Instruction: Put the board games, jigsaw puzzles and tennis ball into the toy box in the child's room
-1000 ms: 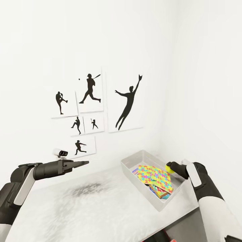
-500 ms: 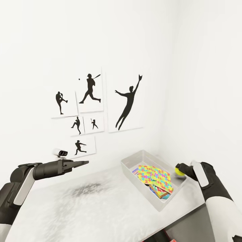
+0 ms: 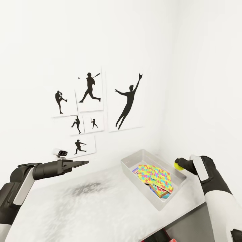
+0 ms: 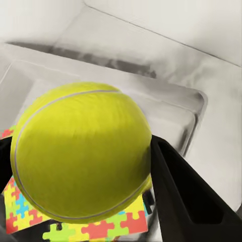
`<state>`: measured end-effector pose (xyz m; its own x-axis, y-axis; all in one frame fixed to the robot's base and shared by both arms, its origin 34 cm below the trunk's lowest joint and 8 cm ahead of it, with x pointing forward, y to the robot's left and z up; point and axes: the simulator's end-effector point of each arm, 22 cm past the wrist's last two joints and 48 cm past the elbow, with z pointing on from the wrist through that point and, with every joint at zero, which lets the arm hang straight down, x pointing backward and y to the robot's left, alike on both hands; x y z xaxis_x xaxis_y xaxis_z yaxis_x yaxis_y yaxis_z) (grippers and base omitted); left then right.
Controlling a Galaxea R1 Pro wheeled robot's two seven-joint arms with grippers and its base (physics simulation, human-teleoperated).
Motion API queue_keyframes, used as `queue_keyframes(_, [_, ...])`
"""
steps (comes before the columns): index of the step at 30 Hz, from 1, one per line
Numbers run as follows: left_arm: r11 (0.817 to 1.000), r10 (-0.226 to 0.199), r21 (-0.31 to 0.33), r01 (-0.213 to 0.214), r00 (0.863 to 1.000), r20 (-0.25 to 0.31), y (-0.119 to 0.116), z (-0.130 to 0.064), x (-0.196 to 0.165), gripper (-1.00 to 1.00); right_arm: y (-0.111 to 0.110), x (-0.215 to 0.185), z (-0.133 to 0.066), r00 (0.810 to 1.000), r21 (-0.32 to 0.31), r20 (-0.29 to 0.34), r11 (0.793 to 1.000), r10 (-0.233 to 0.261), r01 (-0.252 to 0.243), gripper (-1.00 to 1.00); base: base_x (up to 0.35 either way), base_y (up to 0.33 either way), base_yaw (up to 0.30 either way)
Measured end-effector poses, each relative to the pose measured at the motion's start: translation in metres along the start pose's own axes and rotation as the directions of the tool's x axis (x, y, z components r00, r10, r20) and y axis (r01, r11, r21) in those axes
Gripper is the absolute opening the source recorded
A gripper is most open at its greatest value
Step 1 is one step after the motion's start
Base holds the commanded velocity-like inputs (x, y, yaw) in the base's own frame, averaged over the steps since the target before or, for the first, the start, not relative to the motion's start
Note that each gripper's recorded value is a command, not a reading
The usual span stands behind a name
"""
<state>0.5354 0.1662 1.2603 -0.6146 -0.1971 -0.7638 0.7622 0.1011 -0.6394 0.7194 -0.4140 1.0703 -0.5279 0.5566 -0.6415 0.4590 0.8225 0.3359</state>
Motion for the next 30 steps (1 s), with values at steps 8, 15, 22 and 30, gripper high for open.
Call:
queue_keyframes(8, [1.000,-0.014,-0.001,0.014,1.000,-0.001,0.006,0.000,0.002,1.00,0.008,-0.033,-0.010,0.999,0.058,0.010,0.997,-0.047,0.046,-1.00,0.000,0.000,0.000])
queue_keyframes(15, [1.000,-0.026,0.002,0.026,1.000,-0.001,0.010,0.000,0.004,1.00,-0.006,-0.026,0.001,0.996,0.133,-0.037,0.988,-0.075,0.080,-1.00,0.000,0.000,0.000])
queue_keyframes(22, [0.999,-0.038,0.002,0.038,0.999,-0.001,0.014,0.000,0.005,1.00,-0.006,-0.016,0.009,0.995,0.138,-0.064,0.987,-0.077,0.085,-1.00,0.000,0.000,0.000])
queue_keyframes(30, [0.998,-0.013,0.058,0.013,1.000,-0.002,0.006,0.023,-0.013,1.00,-0.012,0.000,0.021,0.992,0.151,-0.104,0.984,-0.077,0.092,-1.00,0.000,0.000,0.000])
